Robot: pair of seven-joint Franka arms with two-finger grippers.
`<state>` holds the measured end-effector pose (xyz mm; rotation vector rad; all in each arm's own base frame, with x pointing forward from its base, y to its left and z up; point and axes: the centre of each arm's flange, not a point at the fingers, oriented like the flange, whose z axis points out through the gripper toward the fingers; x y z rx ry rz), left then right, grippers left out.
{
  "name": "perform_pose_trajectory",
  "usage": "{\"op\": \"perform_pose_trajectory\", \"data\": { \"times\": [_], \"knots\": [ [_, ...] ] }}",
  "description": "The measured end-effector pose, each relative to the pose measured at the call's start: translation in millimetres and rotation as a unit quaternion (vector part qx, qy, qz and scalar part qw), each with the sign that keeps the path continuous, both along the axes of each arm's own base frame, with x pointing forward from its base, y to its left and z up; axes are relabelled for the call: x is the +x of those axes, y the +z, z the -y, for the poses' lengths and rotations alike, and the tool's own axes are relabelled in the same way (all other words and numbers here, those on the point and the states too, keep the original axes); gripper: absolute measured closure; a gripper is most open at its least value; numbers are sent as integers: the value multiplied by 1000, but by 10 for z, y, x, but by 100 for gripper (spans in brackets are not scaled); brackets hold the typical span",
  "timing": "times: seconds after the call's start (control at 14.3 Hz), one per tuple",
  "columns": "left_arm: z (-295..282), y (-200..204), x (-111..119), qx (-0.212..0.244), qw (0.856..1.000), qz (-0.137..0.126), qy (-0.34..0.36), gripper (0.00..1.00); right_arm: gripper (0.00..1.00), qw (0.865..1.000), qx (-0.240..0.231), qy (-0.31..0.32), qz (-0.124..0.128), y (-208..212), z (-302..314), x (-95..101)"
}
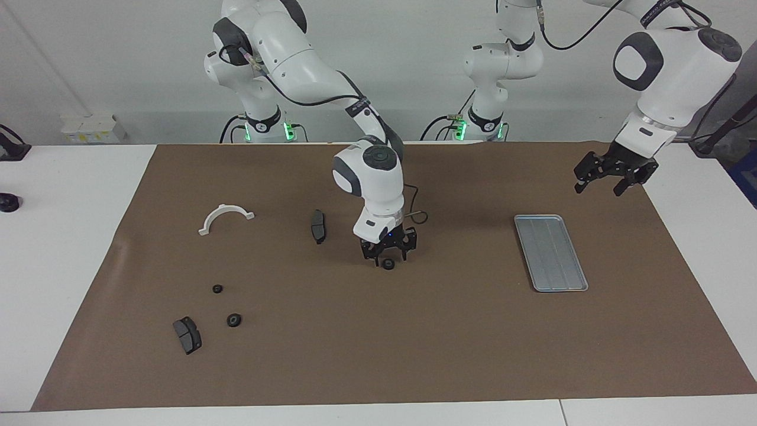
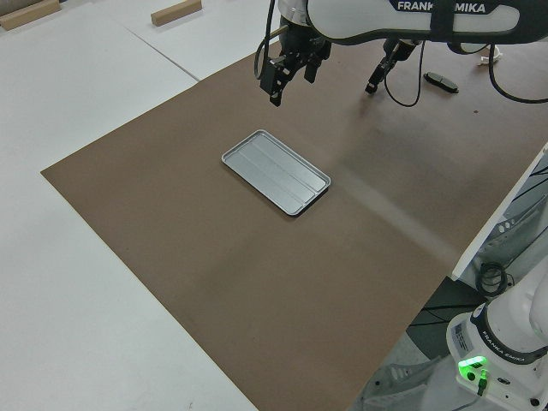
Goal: Place bearing gear from tray to pile
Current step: 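Grasp the last gear with the right gripper while the left gripper withdraws, then carry the gear to the gear pile and release it with the right gripper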
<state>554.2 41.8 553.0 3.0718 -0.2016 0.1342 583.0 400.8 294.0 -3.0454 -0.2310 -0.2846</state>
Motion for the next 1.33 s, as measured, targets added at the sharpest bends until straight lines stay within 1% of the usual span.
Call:
{"op": "perform_pose_trajectory", "data": {
  "times": [0.07, 0.14, 0.21, 0.28, 0.35, 0.42, 0.49, 0.56, 0.63, 0.84, 0.91, 1.05, 1.19, 1.33],
  "knots": [
    [37, 102, -13, 9, 1000, 1, -8, 0, 32, 1000, 0, 0, 0, -1, 3, 1],
    [113, 210, -18, 15, 1000, 1, -17, 0, 42, 1000, 0, 0, 0, -5, 5, 1],
    [242, 324, -21, 19, 999, 1, -30, 0, 48, 1000, -1, -1, -1, -11, 11, 1],
    [378, 431, -30, 21, 999, 1, -43, 0, 48, 1000, -1, -1, -1, -17, 16, 1],
    [505, 533, -44, 22, 998, 0, -55, 0, 55, 1000, -2, -1, -2, -25, 19, -1],
    [633, 619, -66, 22, 998, -3, -64, 0, 55, 1000, -2, -1, -2, -34, 21, -5],
    [759, 674, -87, 22, 998, -5, -67, 0, 59, 1000, -2, -1, -2, -47, 25, -9],
    [876, 698, -100, 23, 998, -6, -61, 0, 59, 1000, 0, -1, 0, -59, 30, -11],
    [976, 696, -107, 23, 998, -7, -54, 0, 65, 1000, 1, -1, 2, -55, 43, -4],
    [1030, 648, -105, 24, 999, -13, -44, 0, 65, 1000, 2, -3, 4, -52, 67, 15],
    [1001, 637, -106, 24, 999, -16, -42, 0, 65, 1000, 3, -7, 6, -42, 104, 48],
    [966, 630, -109, 24, 999, -19, -38, 0, 65, 1000, 4, -21, 12, 29, 246, 186],
    [954, 630, -108, 24, 999, -19, -36, 0, 65, 999, -7, -31, 13, 109, 503, 377],
    [935, 629, -107, 24, 999, -20, -34, 0, 65, 999, -23, -33, 7, 199, 897, 611]
  ]
}}
